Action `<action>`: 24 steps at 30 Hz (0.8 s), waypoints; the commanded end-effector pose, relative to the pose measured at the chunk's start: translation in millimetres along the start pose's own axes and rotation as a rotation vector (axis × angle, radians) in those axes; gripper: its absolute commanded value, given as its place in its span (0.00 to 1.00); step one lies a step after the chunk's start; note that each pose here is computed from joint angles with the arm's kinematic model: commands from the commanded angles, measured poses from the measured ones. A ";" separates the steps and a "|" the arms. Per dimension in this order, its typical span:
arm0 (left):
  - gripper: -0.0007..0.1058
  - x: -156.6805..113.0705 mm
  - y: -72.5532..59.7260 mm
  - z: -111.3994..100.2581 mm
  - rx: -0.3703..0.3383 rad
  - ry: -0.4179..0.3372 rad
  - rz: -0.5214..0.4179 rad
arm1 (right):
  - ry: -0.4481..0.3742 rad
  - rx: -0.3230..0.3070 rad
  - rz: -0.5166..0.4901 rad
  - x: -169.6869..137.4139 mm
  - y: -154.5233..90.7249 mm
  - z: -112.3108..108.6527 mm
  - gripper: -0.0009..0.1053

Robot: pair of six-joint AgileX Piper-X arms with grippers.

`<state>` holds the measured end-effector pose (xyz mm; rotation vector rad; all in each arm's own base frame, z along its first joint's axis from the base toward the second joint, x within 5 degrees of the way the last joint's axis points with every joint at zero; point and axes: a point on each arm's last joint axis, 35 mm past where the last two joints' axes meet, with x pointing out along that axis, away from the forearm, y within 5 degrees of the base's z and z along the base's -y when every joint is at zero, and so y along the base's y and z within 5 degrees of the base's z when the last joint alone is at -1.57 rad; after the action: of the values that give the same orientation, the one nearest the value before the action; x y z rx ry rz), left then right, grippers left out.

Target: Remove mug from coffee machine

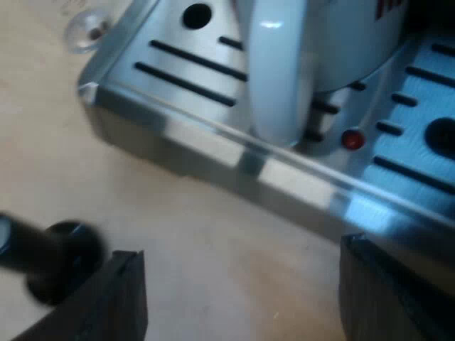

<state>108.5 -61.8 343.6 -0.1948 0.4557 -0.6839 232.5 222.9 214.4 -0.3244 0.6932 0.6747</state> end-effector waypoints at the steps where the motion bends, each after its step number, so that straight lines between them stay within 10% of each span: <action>1: 0.75 -0.1 -1.2 2.0 -0.006 -0.013 -0.011 | -0.053 -0.001 -0.038 5.4 -0.3 7.0 0.57; 24: 0.75 -0.1 -1.0 1.5 -0.007 -0.009 -0.010 | -0.394 0.056 -0.185 80.3 -0.1 8.9 0.57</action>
<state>108.5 -61.8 343.6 -0.1948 0.4557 -0.6839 280.3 261.0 160.7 -0.2045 0.3482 0.5262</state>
